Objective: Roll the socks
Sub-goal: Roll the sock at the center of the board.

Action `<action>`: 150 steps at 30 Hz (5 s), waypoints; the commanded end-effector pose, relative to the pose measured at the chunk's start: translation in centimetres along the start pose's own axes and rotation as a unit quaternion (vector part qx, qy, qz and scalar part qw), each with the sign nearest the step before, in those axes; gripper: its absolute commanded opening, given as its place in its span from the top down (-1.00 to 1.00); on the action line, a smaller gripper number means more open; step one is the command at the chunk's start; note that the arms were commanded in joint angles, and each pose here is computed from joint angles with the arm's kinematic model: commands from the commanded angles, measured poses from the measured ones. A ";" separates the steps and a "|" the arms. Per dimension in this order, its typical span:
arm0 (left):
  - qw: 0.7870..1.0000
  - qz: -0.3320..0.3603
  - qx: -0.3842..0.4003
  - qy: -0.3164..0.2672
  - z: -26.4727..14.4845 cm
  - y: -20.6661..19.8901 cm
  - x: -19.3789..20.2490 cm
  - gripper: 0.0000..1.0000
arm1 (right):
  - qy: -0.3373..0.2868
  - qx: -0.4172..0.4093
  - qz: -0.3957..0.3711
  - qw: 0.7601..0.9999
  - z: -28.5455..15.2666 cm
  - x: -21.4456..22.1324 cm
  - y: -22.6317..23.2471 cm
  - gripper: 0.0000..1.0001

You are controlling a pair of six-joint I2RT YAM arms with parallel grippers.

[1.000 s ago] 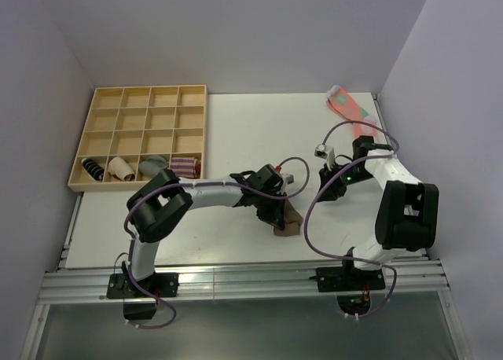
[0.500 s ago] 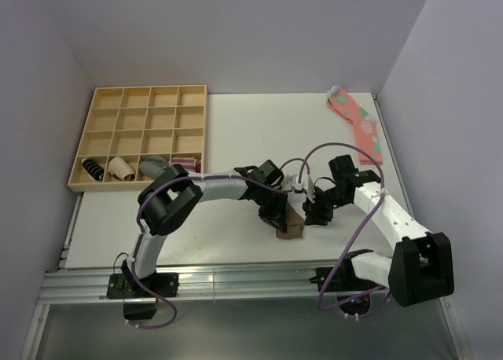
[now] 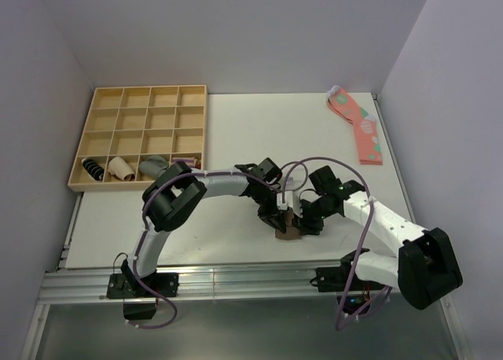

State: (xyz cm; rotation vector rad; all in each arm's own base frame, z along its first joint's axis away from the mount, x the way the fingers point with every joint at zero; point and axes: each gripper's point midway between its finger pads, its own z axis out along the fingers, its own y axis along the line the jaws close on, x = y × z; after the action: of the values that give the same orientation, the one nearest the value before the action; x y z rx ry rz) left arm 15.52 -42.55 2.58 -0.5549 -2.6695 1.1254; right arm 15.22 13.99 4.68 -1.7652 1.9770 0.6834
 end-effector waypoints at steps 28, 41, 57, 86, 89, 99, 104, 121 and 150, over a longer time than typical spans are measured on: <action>0.998 -0.045 -0.030 0.034 1.4 3.7 0.6 0.99 | 0.041 0.020 -0.071 0.996 3.3 0.2 0.8 0.03; 0.997 -0.060 -0.002 0.038 1.2 3.2 0.3 0.99 | 0.058 -0.003 -0.038 0.998 4.2 0.0 0.5 0.30; 0.983 -0.095 0.062 -0.142 -1.6 0.8 -3.7 0.36 | 0.094 -0.040 0.034 0.994 4.1 1.1 0.8 0.76; 0.810 0.248 -0.037 -0.531 -11.7 -2.3 -2.0 0.29 | 0.111 -0.252 0.217 0.936 1.4 0.7 -1.6 0.77; 0.806 0.293 -0.036 -0.512 -10.8 -2.8 -1.6 0.29 | 0.117 -0.259 0.229 0.931 1.7 0.8 -1.9 0.77; 0.792 0.408 -0.037 -0.453 -6.7 -3.5 -1.1 0.24 | 0.121 -0.282 0.258 0.916 1.9 0.1 -2.3 0.77; 0.786 0.435 -0.043 -0.437 -4.8 -4.4 -0.9 0.03 | 0.129 -0.281 0.265 0.913 2.0 0.4 -2.3 0.77; 0.772 0.471 -0.080 -0.420 -1.3 -3.9 -1.7 0.03 | 0.136 -0.282 0.277 0.908 2.3 0.8 -2.3 0.77; 0.894 0.323 -0.036 -0.308 2.7 2.5 -1.5 0.99 | 0.047 -0.191 0.256 0.946 1.7 -2.4 -4.7 -0.06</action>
State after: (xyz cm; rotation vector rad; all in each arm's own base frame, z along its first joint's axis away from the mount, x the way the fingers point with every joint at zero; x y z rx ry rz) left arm 17.97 -45.30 3.71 -1.5476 -3.1830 1.8263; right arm 17.79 14.56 3.29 -1.5796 2.6917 1.2675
